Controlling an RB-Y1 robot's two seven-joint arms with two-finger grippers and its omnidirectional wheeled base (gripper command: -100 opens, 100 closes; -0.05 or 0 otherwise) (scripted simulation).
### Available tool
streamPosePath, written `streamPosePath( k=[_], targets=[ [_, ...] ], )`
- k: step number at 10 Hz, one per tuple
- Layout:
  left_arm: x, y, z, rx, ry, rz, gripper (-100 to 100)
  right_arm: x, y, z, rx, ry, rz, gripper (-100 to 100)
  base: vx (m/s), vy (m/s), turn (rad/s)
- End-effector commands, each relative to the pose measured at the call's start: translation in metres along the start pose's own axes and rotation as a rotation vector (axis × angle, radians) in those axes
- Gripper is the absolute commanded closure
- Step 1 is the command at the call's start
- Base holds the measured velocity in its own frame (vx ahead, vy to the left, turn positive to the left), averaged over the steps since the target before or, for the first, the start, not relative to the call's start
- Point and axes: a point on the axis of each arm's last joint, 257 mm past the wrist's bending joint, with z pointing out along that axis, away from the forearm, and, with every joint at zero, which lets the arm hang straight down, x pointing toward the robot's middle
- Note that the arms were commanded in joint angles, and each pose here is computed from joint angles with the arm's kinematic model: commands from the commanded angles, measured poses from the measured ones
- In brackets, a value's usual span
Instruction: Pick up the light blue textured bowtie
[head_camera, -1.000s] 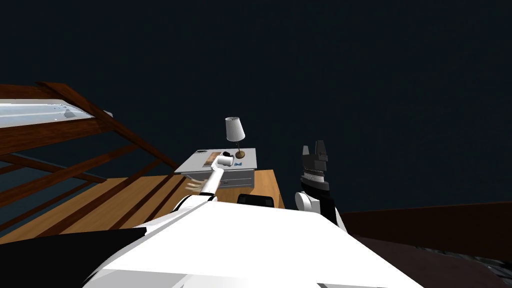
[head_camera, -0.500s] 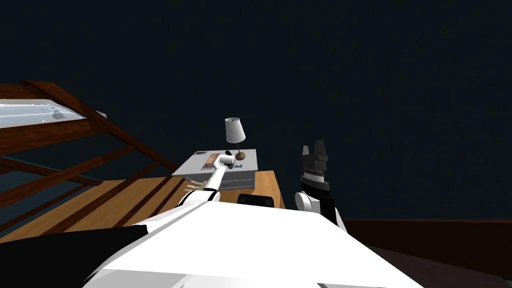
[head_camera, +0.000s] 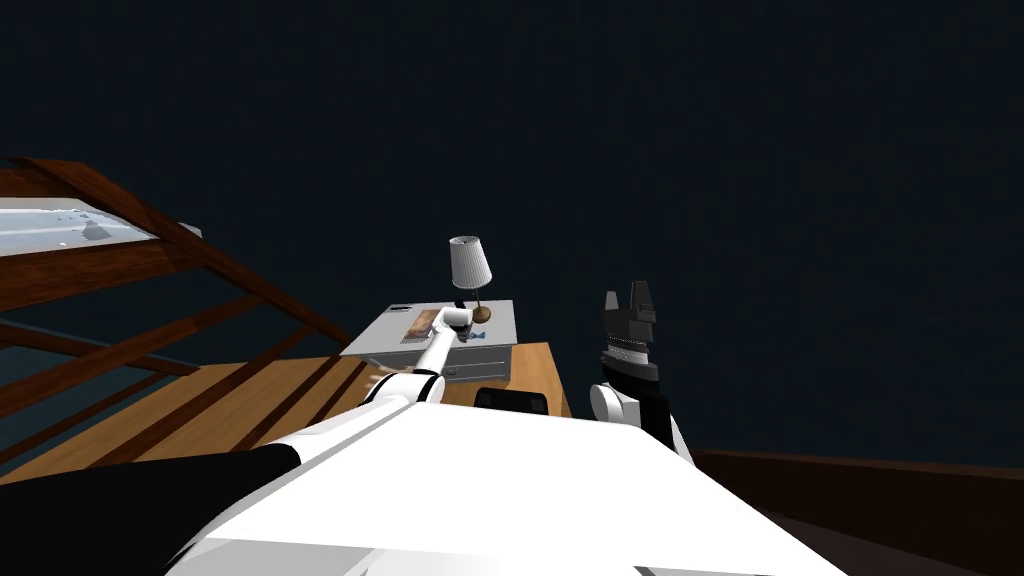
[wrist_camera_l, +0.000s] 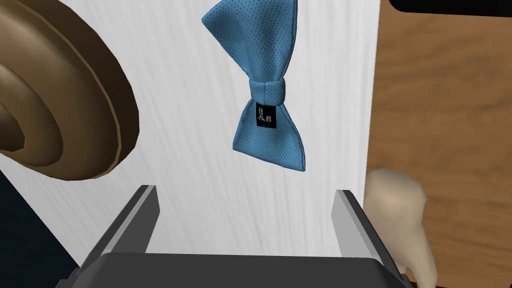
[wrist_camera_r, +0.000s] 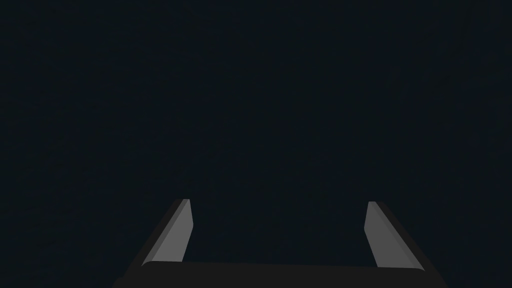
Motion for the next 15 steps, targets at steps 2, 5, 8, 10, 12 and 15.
streamPosePath(
  k=[2,5,8,10,12,15],
  targets=[
    [0.010,0.012,-0.001,-0.062,0.019,0.004,-100,0.000,0.000,0.000,0.000,0.000,0.000,0,0.039,0.023,-0.008],
    [0.034,0.031,-0.003,-0.168,0.065,0.017,-100,0.000,0.000,0.000,0.000,0.000,0.000,0,0.053,0.025,-0.009],
    [0.041,0.034,-0.005,-0.184,0.077,0.021,-100,0.000,0.000,0.000,0.000,0.000,0.000,0,0.026,0.020,-0.004],
    [0.043,0.041,0.003,-0.189,0.079,0.021,-100,0.000,0.000,0.000,0.000,0.000,0.000,0,0.009,0.002,-0.002],
    [0.044,0.048,0.011,-0.189,0.078,0.021,-100,0.000,0.000,0.000,0.000,0.000,0.000,0,0.032,0.003,-0.005],
    [0.045,0.050,0.013,-0.189,0.078,0.021,100,0.000,0.000,0.000,0.000,0.000,0.000,0,0.013,0.001,-0.001]
  ],
)
